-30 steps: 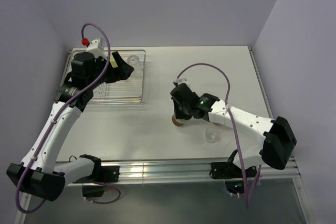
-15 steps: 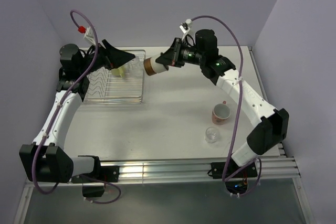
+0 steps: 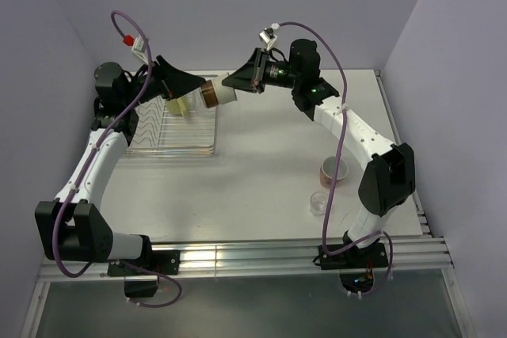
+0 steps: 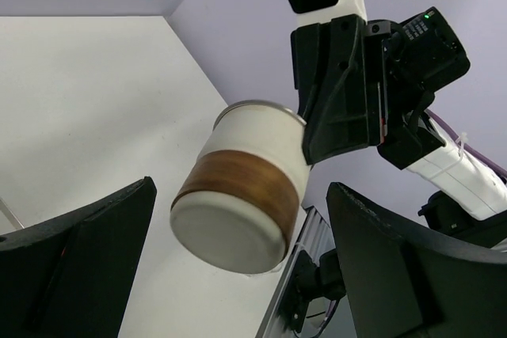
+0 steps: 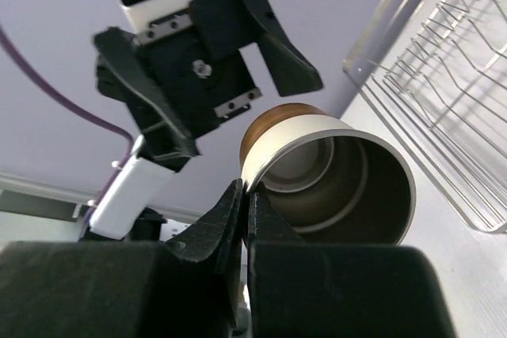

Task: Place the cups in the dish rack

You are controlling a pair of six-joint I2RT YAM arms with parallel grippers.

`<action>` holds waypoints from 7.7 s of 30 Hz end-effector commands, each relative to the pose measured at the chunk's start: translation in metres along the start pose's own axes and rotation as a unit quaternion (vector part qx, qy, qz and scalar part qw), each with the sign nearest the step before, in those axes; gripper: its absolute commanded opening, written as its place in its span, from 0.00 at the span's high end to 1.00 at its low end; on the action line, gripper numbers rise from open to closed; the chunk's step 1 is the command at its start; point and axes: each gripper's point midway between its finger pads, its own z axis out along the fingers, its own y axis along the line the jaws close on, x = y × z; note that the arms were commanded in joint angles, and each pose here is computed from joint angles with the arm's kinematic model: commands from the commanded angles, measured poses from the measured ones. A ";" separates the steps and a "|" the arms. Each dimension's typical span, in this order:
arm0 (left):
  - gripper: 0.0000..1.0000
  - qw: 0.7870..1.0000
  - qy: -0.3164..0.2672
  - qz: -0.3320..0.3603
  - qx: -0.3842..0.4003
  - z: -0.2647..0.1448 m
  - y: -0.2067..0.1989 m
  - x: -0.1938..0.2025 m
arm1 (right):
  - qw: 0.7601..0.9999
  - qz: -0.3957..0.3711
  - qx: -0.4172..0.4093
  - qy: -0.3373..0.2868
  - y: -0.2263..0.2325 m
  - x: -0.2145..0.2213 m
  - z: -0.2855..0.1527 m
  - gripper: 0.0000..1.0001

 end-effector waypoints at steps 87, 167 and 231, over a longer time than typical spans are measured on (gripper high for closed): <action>1.00 0.787 0.184 0.029 -0.589 -0.082 0.223 0.049 | 0.913 -0.138 0.376 -0.080 -0.133 -0.001 -0.124 0.44; 0.01 0.878 0.048 0.093 -0.467 -0.040 0.102 0.011 | 0.777 -0.099 0.613 -0.106 -0.174 0.073 -0.257 0.37; 0.01 0.948 0.029 0.065 -0.310 -0.017 0.044 0.017 | 0.840 -0.070 0.532 -0.080 -0.168 0.037 -0.211 1.00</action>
